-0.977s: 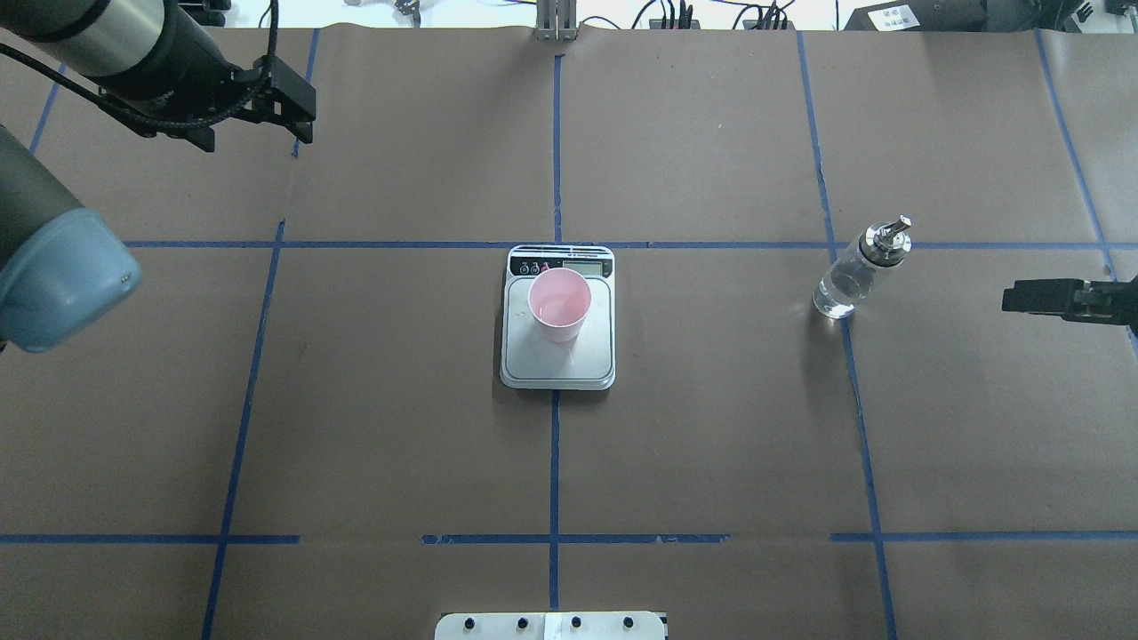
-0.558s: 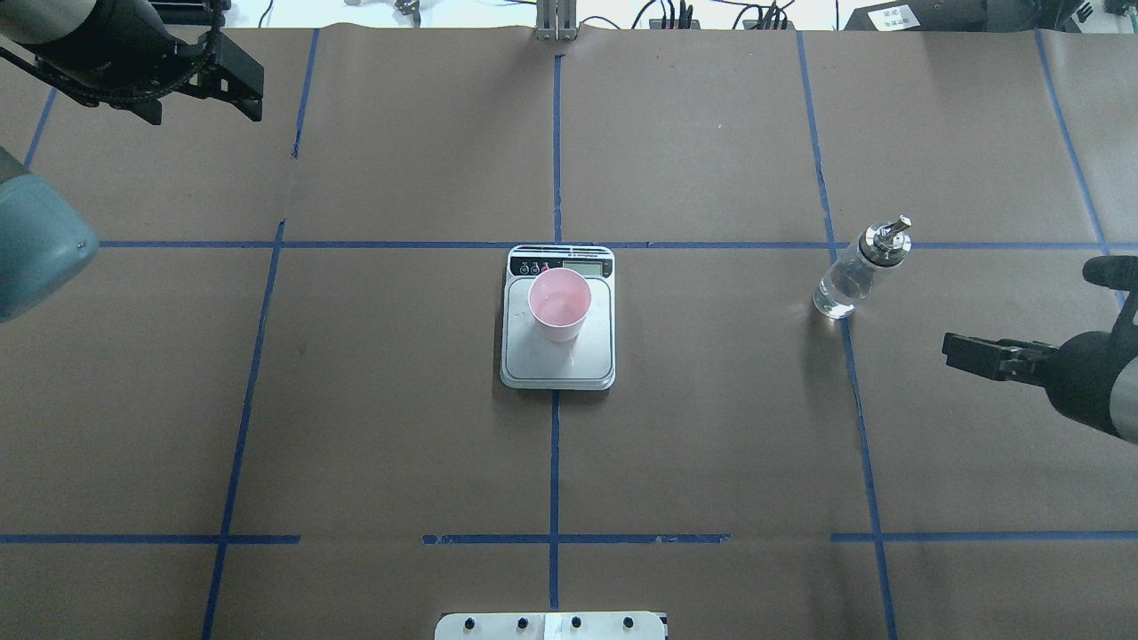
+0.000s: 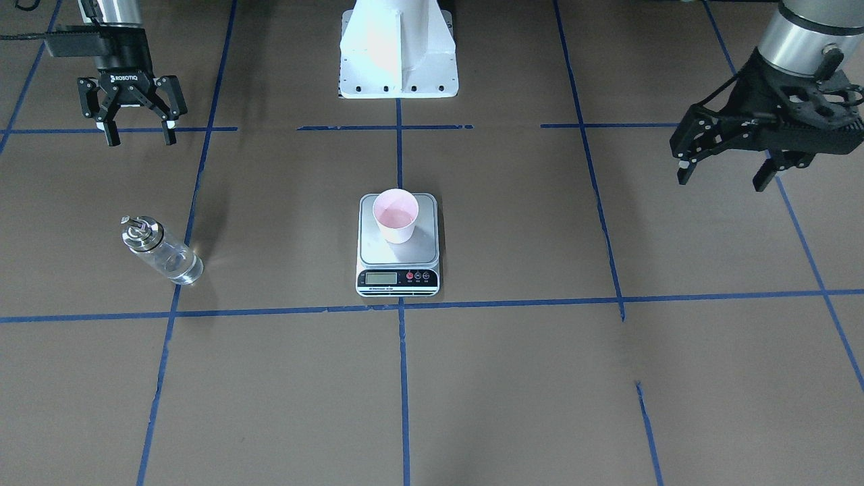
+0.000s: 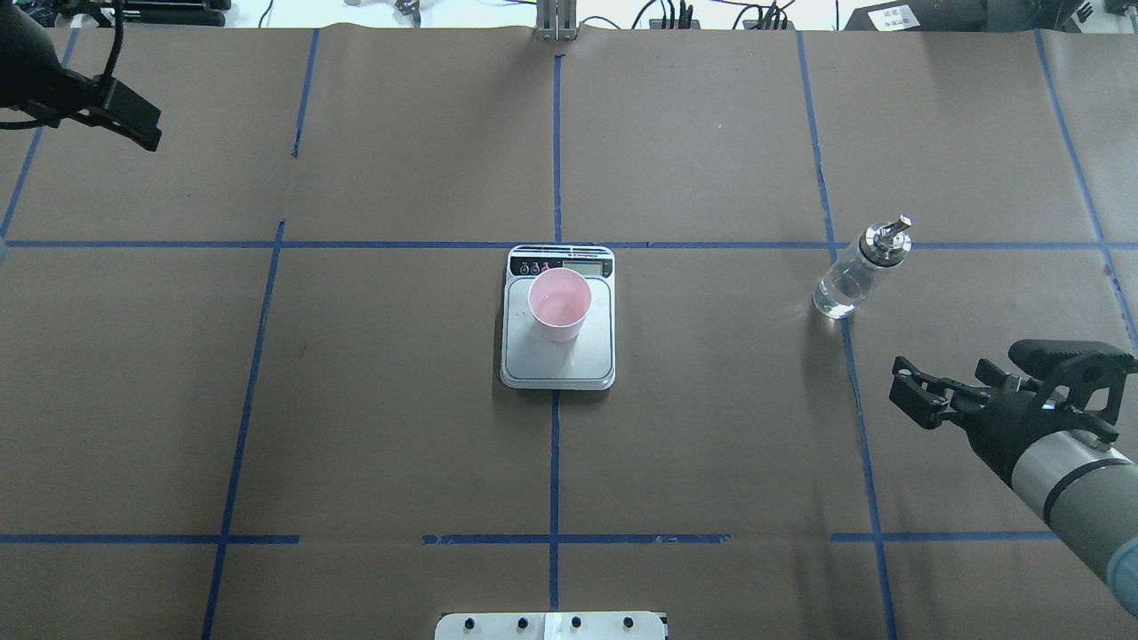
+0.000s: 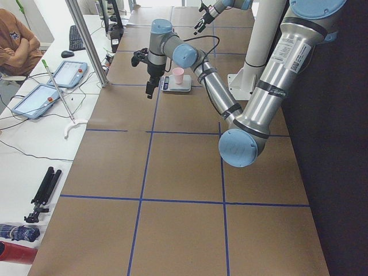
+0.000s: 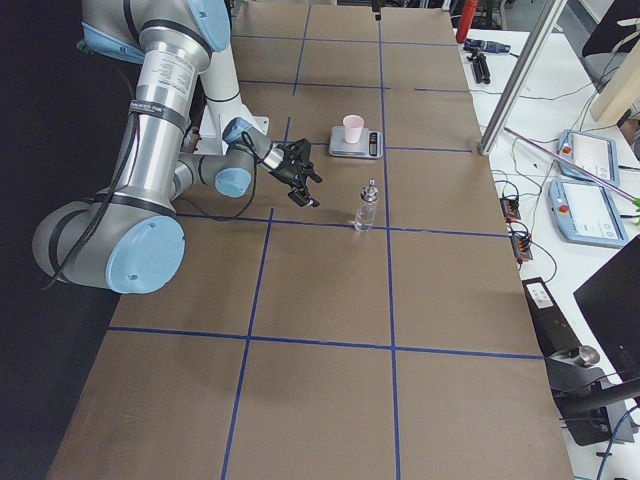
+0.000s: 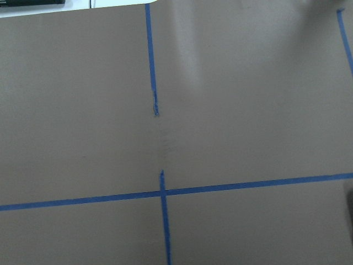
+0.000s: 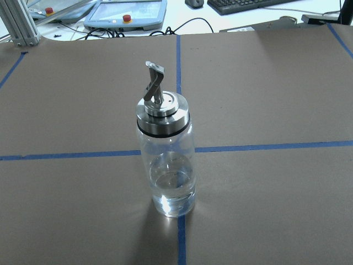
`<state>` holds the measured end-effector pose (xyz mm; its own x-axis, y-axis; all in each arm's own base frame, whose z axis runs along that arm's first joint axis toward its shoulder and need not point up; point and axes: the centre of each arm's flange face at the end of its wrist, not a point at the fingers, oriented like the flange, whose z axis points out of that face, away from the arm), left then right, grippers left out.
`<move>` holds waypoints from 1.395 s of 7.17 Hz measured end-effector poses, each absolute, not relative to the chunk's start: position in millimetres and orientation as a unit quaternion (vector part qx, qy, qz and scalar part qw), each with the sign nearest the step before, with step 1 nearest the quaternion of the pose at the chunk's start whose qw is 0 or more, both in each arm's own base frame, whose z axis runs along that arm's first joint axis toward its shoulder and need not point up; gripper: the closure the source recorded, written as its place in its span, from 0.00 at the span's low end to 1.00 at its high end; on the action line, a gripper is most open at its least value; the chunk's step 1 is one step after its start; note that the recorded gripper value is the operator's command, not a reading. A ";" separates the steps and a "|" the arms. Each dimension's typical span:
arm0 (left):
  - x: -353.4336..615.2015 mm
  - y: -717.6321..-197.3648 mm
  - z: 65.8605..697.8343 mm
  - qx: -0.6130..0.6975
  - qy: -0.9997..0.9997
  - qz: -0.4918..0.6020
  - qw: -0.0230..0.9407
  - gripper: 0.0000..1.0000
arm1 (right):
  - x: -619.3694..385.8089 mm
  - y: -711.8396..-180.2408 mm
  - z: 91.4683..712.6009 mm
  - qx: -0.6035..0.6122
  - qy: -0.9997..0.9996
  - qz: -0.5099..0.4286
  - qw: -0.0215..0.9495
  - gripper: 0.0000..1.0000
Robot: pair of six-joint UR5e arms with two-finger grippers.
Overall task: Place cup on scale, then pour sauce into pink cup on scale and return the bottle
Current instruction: 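Withdraw the left arm while the right gripper approaches the glass bottle, then move the right gripper up to the glass bottle's base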
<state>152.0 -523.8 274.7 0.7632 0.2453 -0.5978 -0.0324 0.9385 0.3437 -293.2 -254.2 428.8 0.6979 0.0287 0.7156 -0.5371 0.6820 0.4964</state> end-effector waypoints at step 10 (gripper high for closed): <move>-22.4 -568.2 534.4 0.217 0.277 0.176 0.920 0.00 | -350.2 -263.5 483.0 0.484 -0.329 0.143 0.798 0.00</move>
